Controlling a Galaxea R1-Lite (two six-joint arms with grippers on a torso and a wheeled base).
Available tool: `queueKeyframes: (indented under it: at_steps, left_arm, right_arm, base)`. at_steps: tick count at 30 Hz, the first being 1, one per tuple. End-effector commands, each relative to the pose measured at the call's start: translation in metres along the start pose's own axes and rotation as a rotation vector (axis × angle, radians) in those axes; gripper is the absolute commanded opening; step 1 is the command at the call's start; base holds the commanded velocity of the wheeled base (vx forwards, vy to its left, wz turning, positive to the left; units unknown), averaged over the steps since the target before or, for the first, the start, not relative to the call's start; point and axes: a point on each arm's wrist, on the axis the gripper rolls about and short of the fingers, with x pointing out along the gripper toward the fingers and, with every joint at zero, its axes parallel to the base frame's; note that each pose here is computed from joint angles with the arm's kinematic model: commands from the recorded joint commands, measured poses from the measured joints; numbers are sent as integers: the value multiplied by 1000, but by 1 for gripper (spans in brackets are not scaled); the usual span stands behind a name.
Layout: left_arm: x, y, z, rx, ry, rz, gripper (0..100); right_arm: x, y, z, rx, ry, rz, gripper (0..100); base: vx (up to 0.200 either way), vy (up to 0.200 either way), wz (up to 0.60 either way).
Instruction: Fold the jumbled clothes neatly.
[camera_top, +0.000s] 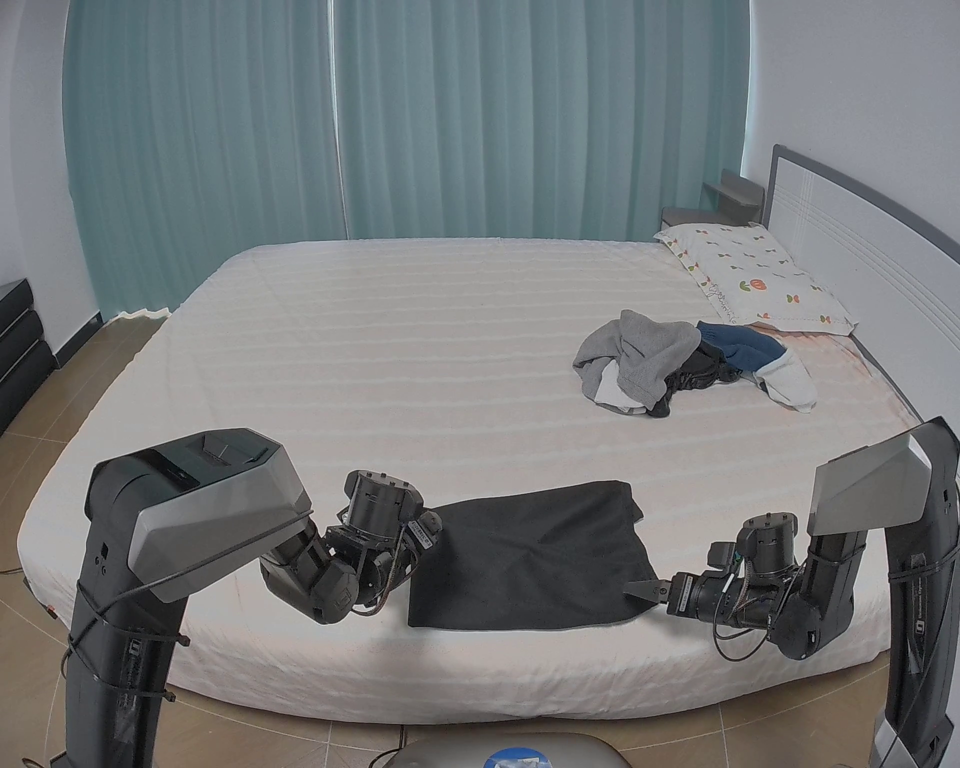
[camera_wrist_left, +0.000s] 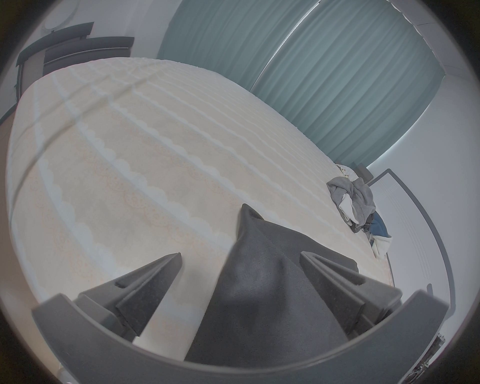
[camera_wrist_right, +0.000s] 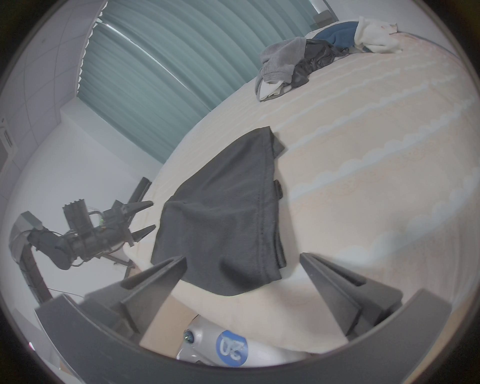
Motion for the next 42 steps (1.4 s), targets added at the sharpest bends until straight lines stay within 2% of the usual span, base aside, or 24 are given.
queueKeyframes:
  at_steps: [1,10,22,23,25,27,31,33,37,42]
  left_arm:
    - [0,0,0,-1,0,0,100]
    - [1,1,1,-2,-1,4,100]
    - [0,1,2,-3,-2,3,100]
    - [0,1,2,-2,0,0,100]
    - [0,1,3,-3,5,-6,100]
    - [-2,3,5,-3,53,-36,100]
    - [-6,4,3,9,140,-97,100]
    - [-5,4,4,31,147,-106,100]
    - [-1,7,-1,141,152,-106,100]
    - [2,8,-5,165,158,-106,100]
  right_arm:
    - [7,1,-7,-19,4,-33,0]
    - [-1,-3,-10,-81,17,-55,0]
    - [0,-4,-9,-89,4,-57,0]
    - [1,-4,-7,-92,-6,-52,100]
    - [0,-3,-6,-93,-13,-45,100]
    - [0,-1,-3,-86,-31,-32,100]
    - [2,-8,13,-20,-93,-32,100]
    - [2,-12,21,12,-124,-35,100]
    - [5,-28,41,80,-193,-46,100]
    - [9,-34,44,123,-205,-46,100]
  base:
    - [0,0,0]
    - [0,0,0]
    - [0,0,0]
    - [0,0,0]
    - [0,0,0]
    - [0,0,0]
    - [0,0,0]
    - [0,0,0]
    - [0,0,0]
    - [0,0,0]
